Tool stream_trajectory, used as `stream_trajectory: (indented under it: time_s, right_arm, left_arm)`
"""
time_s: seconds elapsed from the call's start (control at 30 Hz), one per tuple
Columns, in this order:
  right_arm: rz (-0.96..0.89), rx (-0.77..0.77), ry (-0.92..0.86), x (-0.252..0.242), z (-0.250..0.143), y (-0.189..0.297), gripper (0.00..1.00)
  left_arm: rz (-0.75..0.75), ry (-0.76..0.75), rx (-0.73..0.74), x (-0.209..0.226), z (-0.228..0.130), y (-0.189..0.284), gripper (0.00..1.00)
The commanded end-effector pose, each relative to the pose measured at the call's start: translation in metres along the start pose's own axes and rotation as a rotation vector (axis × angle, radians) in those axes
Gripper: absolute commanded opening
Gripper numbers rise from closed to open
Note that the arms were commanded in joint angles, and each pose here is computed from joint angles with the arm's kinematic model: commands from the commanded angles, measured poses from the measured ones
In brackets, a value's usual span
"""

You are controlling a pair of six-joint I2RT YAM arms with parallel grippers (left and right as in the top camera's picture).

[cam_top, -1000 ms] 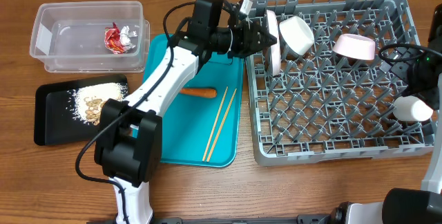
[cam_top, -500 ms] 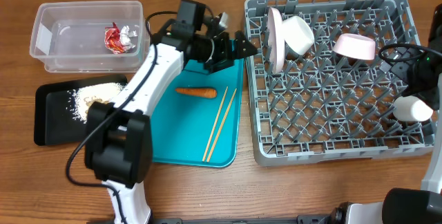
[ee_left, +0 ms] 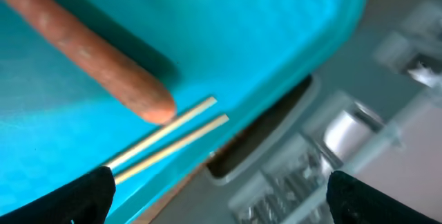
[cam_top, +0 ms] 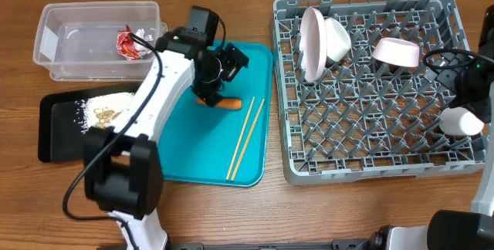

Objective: Sort waste into correct bins and load items into the dishwasher
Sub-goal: 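Release the plate and lower the left gripper onto the carrot, then carry the carrot left and drop it onto the black tray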

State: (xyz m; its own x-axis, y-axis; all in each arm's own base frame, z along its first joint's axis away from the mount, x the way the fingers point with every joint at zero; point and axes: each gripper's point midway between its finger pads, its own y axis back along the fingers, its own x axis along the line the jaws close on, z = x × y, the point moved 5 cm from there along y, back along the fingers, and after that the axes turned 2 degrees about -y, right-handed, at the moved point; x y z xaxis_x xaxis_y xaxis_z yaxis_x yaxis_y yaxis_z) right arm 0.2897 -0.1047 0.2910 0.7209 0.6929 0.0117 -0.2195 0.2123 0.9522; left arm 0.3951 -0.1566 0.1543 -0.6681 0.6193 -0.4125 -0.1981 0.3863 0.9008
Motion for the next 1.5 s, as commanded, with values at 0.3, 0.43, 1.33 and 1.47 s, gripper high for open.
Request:
stream_trajectory:
  time_s: [0.3, 0.43, 1.33, 1.47]
  right_arm:
    - [0.016, -0.032, 0.002, 0.001, 0.003, 0.008, 0.97]
    - [0.016, -0.032, 0.002, 0.001, 0.003, 0.008, 0.97]
    - [0.014, -0.029, 0.003, 0.0, 0.003, 0.008, 0.97]
    - [0.014, -0.03, 0.002, 0.001, 0.003, 0.009, 0.97]
  left_arm:
    - [0.223, 0.193, -0.073, 0.038, 0.016, -0.05, 0.99]
    - [0.27, 0.186, -0.119, 0.045, 0.019, -0.052, 0.96]
    - [0.529, -0.101, -0.093, 0.09, 0.032, -0.049, 0.04]
    - [0.592, -0.172, -0.216, 0.095, 0.046, -0.012, 0.04]
